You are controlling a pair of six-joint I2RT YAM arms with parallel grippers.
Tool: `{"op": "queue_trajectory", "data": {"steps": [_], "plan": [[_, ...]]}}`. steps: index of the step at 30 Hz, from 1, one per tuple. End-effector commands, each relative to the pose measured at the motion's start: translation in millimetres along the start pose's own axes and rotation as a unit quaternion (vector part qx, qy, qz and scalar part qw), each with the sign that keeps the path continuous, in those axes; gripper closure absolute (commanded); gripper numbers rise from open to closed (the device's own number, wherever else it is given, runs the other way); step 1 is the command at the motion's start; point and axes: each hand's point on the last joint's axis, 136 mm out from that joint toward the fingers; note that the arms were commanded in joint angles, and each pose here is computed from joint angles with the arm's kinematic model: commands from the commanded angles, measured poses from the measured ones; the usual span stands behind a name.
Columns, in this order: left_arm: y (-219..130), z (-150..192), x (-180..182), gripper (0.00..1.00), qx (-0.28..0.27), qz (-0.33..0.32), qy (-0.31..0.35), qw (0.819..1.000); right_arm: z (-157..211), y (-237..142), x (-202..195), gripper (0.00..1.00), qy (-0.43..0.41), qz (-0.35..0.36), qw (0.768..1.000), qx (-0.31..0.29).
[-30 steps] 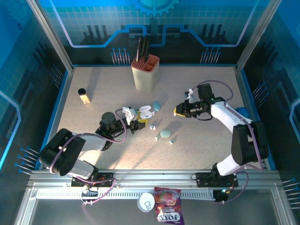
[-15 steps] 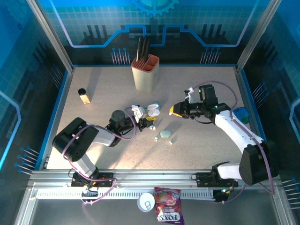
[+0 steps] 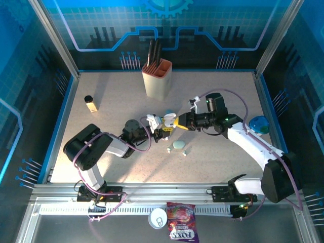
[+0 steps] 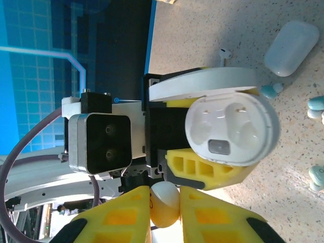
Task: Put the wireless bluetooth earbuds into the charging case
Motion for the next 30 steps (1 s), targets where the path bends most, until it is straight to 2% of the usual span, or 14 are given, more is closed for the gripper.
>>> {"op": "queue_trajectory", "data": {"steps": [1, 26, 30], "plan": [[7.3, -18.5, 1.0, 0.70, -0.032, -0.003, 0.030, 0.999, -7.3, 3.5, 14.1, 0.81, -0.025, -0.001, 1.000, -0.011], [19.4, -23.2, -13.6, 0.71, -0.038, 0.010, 0.024, 0.999, -13.5, 16.3, -15.6, 0.81, -0.045, 0.078, 0.996, -0.025], [20.6, -25.1, -12.5, 0.71, -0.039, 0.008, 0.021, 0.999, -10.0, 20.6, -15.6, 0.78, -0.045, 0.077, 0.996, -0.017]]}}
Point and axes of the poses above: each hand's point on the last joint's axis, 136 mm out from that joint toward the fingers, its own y axis out along the fingers, its own x axis along the line the jaws close on, z = x × y, and after that the axes turned 5 degrees about y, right-handed
